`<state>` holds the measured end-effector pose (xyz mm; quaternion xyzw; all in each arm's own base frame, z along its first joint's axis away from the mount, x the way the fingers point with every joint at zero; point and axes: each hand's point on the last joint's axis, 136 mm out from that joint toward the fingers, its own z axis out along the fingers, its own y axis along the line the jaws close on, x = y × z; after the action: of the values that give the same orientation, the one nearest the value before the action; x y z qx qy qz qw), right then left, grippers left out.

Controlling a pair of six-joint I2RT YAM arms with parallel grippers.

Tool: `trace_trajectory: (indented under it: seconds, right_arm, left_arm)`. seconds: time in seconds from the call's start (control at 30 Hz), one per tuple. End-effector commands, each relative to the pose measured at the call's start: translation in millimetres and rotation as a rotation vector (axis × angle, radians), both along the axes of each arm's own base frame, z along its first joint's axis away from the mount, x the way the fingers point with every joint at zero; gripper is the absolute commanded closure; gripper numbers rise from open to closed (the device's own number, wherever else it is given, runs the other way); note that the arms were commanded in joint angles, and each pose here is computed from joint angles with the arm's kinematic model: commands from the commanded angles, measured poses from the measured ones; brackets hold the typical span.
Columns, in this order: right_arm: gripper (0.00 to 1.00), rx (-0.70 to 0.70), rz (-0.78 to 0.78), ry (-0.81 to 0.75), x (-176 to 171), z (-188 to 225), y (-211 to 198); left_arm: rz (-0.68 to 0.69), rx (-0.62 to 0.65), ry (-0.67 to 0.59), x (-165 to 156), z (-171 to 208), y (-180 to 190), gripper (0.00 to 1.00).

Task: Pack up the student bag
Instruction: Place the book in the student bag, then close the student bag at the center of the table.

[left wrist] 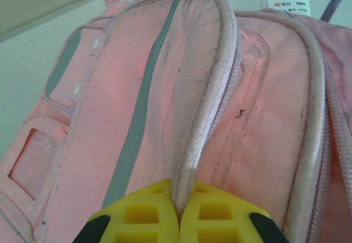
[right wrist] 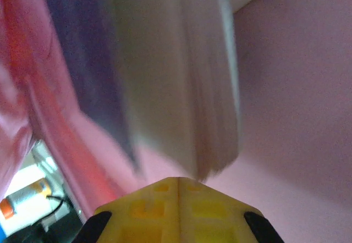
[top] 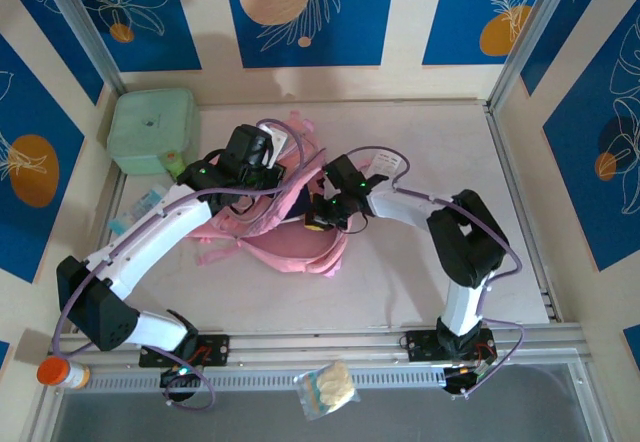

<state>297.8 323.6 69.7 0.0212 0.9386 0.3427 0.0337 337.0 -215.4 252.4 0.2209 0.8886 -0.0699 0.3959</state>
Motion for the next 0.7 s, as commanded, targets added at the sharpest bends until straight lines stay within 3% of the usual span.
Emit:
trace_trajectory:
  seconds: [0.0,0.17,0.27,0.43,0.53,0.63,0.67]
  right_arm:
    - [1.0,0.006,-0.126,-0.109,50.4,9.1,-5.5]
    - [1.0,0.094,-0.144,-0.199,79.7,26.6,-5.9]
    - [1.0,0.08,-0.077,-0.19,68.4,28.2,-5.2]
    - [0.98,0.068,-0.124,-0.226,39.5,42.9,-45.7]
    - [0.98,-0.029,-0.2,-0.185,26.3,49.7,-86.5]
    - [0.98,-0.121,-0.243,-0.175,8.6,55.1,-123.5]
    - [0.97,-0.132,-0.251,-0.187,3.0,58.9,-132.7]
  left_arm:
    - [-0.015,-0.138,-0.074,2.8,35.5,-12.9,1.0]
    - [-0.025,-0.172,-0.033,-1.1,25.0,-18.9,1.0]
    - [-0.031,-0.183,-0.003,-1.6,14.2,-23.3,1.0]
    - [-0.024,-0.224,0.064,-3.1,-10.8,-31.8,1.0]
    - [-0.042,-0.279,0.123,-10.0,-20.1,-40.4,0.89]
    - [-0.069,-0.346,0.148,-23.1,-14.2,-43.6,0.67]
    - [-0.069,-0.366,0.145,-28.0,-9.9,-41.1,0.65]
